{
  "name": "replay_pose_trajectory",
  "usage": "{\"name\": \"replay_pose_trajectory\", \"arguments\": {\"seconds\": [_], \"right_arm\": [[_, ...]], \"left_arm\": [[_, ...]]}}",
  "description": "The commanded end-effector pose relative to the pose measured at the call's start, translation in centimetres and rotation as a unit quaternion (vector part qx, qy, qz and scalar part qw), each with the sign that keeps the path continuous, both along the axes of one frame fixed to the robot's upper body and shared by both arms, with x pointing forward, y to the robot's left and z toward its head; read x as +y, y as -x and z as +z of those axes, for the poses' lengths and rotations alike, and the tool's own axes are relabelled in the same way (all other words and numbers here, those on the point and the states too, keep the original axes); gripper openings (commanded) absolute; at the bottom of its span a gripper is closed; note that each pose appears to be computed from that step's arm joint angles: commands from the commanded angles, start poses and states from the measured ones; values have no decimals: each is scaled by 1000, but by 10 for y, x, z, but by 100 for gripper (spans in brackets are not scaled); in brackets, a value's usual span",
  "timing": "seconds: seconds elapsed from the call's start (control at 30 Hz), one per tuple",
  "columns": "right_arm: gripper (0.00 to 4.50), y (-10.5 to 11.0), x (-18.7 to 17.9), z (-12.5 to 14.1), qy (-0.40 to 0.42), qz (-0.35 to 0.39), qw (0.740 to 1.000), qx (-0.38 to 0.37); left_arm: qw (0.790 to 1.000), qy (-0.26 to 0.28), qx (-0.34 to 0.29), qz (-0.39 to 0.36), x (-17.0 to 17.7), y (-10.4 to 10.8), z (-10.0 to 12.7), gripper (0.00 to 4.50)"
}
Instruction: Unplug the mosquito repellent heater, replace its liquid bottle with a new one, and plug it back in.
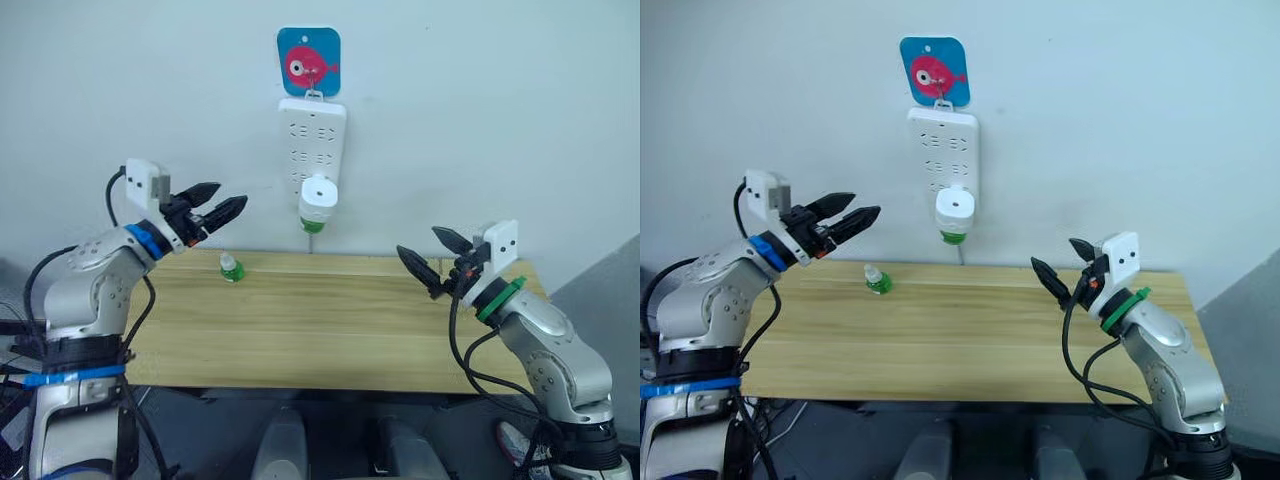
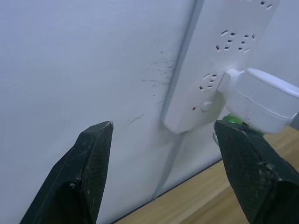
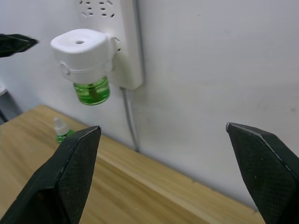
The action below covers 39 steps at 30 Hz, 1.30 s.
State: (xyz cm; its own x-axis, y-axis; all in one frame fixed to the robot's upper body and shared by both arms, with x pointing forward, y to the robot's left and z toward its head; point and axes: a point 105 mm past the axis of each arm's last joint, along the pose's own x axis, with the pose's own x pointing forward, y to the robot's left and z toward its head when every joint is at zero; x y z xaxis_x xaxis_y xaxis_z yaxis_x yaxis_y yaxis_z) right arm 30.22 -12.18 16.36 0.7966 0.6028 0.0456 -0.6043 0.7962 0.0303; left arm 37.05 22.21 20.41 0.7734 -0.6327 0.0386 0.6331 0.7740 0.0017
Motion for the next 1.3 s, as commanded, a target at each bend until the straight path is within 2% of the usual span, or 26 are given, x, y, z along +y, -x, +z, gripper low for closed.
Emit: {"name": "replay_pose_trajectory", "arguments": {"seconds": [0.03,0.23,0.67,0.97,1.3], "right_arm": [[450,7,12,19,-9,19,1000,-24],[450,12,6,8,-2,-1,1000,-2],[450,17,1,13,10,-2,1000,0],[450,18,-1,15,7,-7,1000,-2],[450,19,2,18,2,-10,1000,-5]], "left_arm": [[999,-10,-17,-38,-12,-8,11,359],[996,-21,-27,-83,-32,-29,17,359],[989,-38,-53,-133,-69,-55,25,359],[984,-50,-63,-156,-86,-61,34,359],[972,-61,-60,-219,-104,-53,38,359]]}}
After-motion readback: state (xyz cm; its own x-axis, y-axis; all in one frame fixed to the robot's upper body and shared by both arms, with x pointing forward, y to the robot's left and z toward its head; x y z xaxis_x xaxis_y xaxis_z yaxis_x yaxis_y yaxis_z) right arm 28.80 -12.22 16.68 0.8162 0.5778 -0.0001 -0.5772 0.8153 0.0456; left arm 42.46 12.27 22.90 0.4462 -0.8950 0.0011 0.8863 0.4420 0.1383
